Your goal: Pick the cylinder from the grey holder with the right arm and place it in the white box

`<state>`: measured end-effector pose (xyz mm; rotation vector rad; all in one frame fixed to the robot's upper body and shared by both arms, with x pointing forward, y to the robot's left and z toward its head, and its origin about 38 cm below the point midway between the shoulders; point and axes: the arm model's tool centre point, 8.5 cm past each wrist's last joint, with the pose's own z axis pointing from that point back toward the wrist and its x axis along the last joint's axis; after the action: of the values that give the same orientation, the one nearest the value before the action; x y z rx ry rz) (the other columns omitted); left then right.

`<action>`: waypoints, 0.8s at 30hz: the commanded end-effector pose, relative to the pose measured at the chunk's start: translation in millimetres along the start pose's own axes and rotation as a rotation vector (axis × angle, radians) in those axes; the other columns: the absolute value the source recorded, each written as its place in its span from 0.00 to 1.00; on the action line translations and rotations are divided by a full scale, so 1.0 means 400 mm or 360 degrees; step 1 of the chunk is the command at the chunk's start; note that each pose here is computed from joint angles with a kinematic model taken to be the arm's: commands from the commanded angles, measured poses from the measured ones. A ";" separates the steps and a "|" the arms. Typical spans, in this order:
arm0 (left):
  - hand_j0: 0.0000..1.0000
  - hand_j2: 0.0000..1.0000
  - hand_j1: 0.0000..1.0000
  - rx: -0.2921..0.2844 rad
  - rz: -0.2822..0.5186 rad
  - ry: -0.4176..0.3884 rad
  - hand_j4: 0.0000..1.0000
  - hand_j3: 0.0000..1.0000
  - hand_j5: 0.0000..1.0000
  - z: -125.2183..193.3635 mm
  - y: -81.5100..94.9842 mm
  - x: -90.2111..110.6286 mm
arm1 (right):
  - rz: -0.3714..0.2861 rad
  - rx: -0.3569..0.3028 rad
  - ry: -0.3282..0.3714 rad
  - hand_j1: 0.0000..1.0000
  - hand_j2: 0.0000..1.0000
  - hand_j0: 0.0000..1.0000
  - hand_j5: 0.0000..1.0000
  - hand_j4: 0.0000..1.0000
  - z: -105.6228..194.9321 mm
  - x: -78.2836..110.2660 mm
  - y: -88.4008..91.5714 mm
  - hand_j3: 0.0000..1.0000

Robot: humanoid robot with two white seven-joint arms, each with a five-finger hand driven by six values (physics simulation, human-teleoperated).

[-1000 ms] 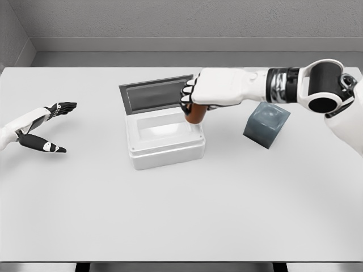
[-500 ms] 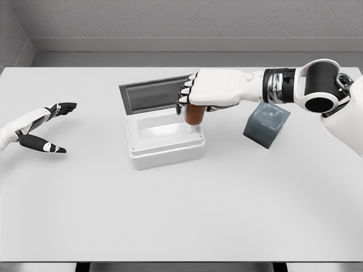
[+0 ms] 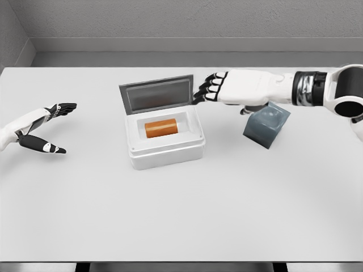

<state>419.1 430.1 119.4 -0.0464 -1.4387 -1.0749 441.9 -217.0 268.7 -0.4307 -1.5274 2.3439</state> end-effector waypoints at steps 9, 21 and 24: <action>1.00 1.00 1.00 0.0105 0.0077 -0.0381 1.00 1.00 1.00 -0.119 0.063 0.168 | -0.0091 0.0023 0.0312 1.00 1.00 1.00 1.00 1.00 0.221 -0.086 0.046 1.00; 1.00 1.00 1.00 -0.0010 0.0121 -0.0569 1.00 1.00 1.00 -0.261 -0.031 0.241 | -0.0093 0.0004 0.0302 1.00 1.00 1.00 1.00 1.00 0.211 -0.084 0.042 1.00; 1.00 1.00 1.00 -0.0025 0.0124 -0.0572 1.00 1.00 1.00 -0.267 -0.041 0.242 | -0.0090 0.0002 0.0301 1.00 1.00 1.00 1.00 1.00 0.211 -0.084 0.039 1.00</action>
<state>468.9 306.0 166.0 -0.3072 -1.7337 -1.0492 436.1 -306.7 288.4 -0.5835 -1.4264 2.1977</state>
